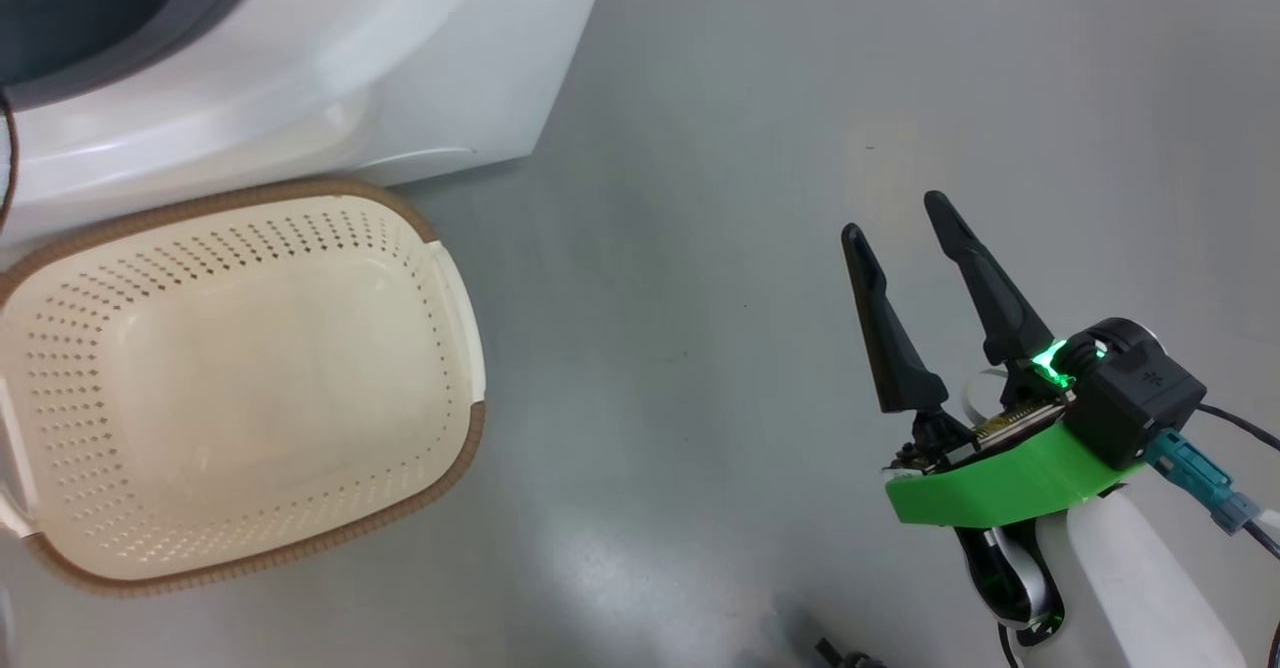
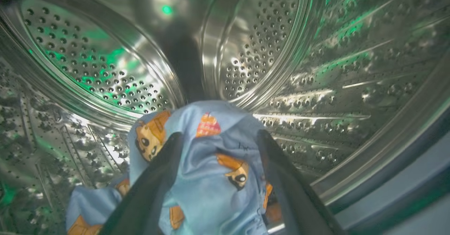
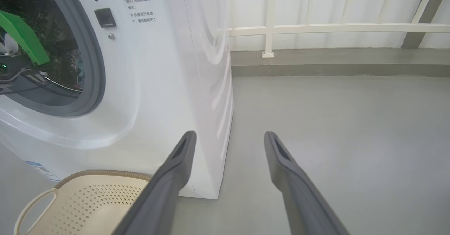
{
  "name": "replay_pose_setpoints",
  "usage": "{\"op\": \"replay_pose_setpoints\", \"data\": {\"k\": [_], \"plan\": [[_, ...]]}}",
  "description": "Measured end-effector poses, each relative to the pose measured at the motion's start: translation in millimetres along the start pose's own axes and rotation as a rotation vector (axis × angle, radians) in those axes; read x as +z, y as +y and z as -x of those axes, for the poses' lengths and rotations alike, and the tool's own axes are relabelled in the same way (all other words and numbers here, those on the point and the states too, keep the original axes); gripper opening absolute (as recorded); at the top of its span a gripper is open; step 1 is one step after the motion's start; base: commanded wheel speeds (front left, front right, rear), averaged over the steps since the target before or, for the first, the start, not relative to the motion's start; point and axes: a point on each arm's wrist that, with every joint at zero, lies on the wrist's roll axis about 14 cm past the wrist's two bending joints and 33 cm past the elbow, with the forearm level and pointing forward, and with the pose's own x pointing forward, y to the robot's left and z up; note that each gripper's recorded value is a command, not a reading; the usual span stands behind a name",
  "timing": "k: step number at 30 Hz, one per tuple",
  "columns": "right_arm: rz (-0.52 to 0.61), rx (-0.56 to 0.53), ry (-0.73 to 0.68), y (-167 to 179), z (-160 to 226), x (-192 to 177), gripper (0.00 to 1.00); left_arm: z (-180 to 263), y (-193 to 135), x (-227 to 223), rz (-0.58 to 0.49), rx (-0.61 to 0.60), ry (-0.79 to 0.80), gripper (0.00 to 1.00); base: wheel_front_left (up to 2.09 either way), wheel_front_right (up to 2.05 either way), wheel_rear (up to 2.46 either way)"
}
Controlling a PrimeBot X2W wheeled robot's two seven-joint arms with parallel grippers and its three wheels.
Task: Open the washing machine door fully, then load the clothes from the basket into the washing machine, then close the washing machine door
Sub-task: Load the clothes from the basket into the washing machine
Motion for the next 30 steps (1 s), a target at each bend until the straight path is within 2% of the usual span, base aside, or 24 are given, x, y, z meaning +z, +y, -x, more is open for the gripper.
{"op": "replay_pose_setpoints", "data": {"k": [14,30], "plan": [[0.025,0.019,-0.050,1.0,2.8,21.0,1.00,37.9,-5.2,22.4,0.048,-0.001,-0.121,1.00,0.00,0.00,0.00],[0.048,0.044,-0.103,2.9,17.8,45.6,1.00,106.4,-6.3,31.3,0.062,0.028,-0.160,1.00,0.00,0.00,0.00]]}}
